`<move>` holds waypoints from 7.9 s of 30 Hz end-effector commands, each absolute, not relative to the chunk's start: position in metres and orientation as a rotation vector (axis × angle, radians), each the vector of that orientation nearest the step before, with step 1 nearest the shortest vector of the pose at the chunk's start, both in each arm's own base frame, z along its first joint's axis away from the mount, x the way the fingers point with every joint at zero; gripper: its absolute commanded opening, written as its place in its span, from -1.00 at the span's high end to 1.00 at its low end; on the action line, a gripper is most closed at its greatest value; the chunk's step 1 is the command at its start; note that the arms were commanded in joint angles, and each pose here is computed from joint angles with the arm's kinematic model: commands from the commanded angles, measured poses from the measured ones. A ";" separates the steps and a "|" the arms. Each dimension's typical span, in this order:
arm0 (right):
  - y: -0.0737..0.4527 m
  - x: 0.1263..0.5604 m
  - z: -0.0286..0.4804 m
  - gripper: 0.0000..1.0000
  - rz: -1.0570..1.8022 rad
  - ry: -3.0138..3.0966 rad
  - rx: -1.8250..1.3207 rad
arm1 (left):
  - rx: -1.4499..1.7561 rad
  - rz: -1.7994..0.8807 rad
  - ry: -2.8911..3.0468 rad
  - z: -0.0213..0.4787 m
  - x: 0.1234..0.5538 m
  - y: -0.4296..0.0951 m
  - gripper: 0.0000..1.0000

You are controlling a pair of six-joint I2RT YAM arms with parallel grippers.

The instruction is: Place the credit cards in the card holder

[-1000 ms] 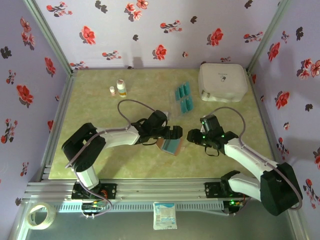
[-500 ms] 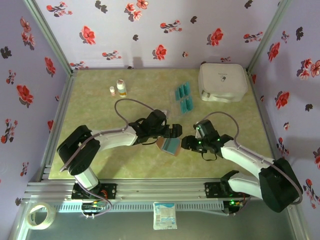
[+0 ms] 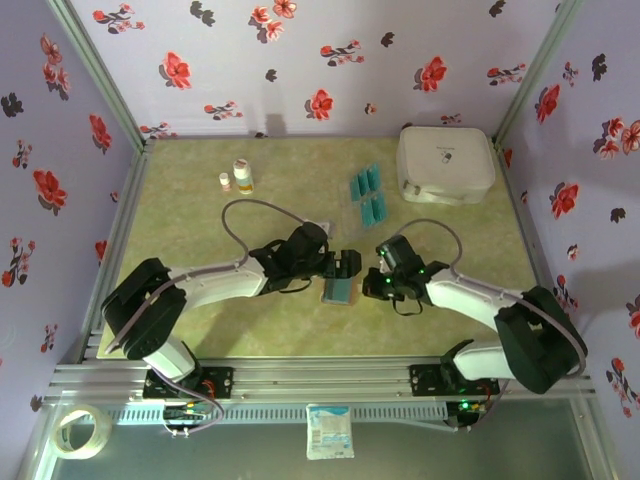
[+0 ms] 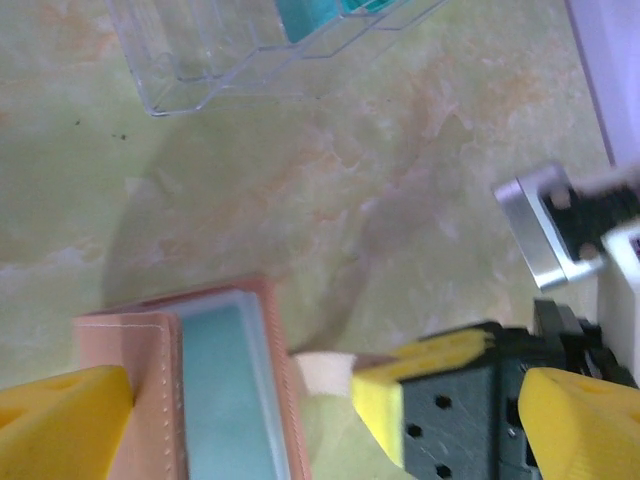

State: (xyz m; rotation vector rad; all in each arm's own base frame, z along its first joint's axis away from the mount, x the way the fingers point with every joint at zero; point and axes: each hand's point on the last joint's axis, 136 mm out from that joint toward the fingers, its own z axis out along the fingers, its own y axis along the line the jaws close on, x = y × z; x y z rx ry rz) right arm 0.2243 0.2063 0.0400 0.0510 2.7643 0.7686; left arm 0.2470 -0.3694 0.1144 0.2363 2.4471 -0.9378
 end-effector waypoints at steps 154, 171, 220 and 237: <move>0.295 0.206 0.029 1.00 1.007 2.527 -0.277 | 0.483 -0.334 2.678 0.035 0.304 -0.277 -0.99; 0.294 0.215 0.063 0.66 0.947 2.504 -0.318 | 0.466 -0.252 2.716 0.008 0.298 -0.264 -0.99; 0.232 0.266 0.061 0.68 0.482 2.796 -0.263 | 0.434 -0.240 2.720 -0.005 0.295 -0.258 -0.99; 0.266 0.268 0.078 1.00 0.789 2.747 -0.184 | 0.437 -0.235 2.725 -0.007 0.294 -0.257 -0.99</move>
